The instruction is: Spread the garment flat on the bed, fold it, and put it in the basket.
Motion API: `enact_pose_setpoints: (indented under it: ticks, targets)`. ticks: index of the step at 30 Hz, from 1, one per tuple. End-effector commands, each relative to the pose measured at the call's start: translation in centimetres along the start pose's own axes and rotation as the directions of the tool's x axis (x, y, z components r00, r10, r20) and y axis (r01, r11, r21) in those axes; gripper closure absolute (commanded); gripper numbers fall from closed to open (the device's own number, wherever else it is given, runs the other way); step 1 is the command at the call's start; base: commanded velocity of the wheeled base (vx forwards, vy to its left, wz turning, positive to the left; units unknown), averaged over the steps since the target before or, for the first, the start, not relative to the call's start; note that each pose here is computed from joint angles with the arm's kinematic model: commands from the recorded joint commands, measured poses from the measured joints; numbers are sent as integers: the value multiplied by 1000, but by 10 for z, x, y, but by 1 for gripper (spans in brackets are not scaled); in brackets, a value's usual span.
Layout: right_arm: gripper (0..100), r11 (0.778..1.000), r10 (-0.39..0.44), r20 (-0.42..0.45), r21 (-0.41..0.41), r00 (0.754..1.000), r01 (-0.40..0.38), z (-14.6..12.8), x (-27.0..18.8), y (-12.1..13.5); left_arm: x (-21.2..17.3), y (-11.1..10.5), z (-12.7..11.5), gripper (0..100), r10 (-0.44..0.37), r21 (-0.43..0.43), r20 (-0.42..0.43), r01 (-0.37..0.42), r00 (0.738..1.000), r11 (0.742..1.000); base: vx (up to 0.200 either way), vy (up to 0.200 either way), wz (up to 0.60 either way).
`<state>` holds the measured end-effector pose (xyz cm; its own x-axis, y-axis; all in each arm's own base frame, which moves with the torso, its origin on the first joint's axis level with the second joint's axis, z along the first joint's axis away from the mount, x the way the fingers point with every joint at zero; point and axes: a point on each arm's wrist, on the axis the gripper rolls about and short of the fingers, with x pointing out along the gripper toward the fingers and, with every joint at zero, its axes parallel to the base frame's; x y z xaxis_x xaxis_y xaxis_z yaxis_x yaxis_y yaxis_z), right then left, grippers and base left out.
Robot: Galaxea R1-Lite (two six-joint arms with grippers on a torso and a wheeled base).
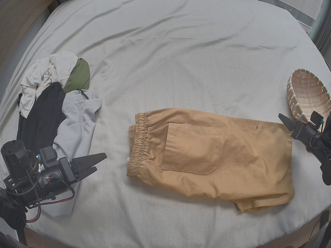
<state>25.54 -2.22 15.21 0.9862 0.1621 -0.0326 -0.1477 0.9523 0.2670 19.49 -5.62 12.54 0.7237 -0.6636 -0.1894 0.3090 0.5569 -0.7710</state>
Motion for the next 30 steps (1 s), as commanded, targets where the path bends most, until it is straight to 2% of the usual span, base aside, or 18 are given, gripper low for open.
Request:
enact_pose_setpoints:
  ticks: [1, 11, 25, 30]
  targets:
    - [0, 1000, 12, -3, 8, 1000, -12, -4, 5, 6, 29, 16, -1, 0, 15, -22, -45, -16, 999, 1000, 0, 0, 0]
    - [0, 1000, 19, -4, 6, 1000, -19, -4, 4, 8, 52, 11, -5, 0, -27, -11, -90, 27, 996, 1000, 0, 0, 0]
    - [0, 1000, 29, -11, 8, 1000, -28, -6, 4, 10, 57, 7, -12, 0, -47, -8, -124, 47, 991, 999, 0, 0, 0]
    - [0, 999, 32, -12, 9, 999, -31, -6, 4, 11, 61, -1, -15, 0, -79, -1, -142, 80, 987, 997, 0, 0, 0]
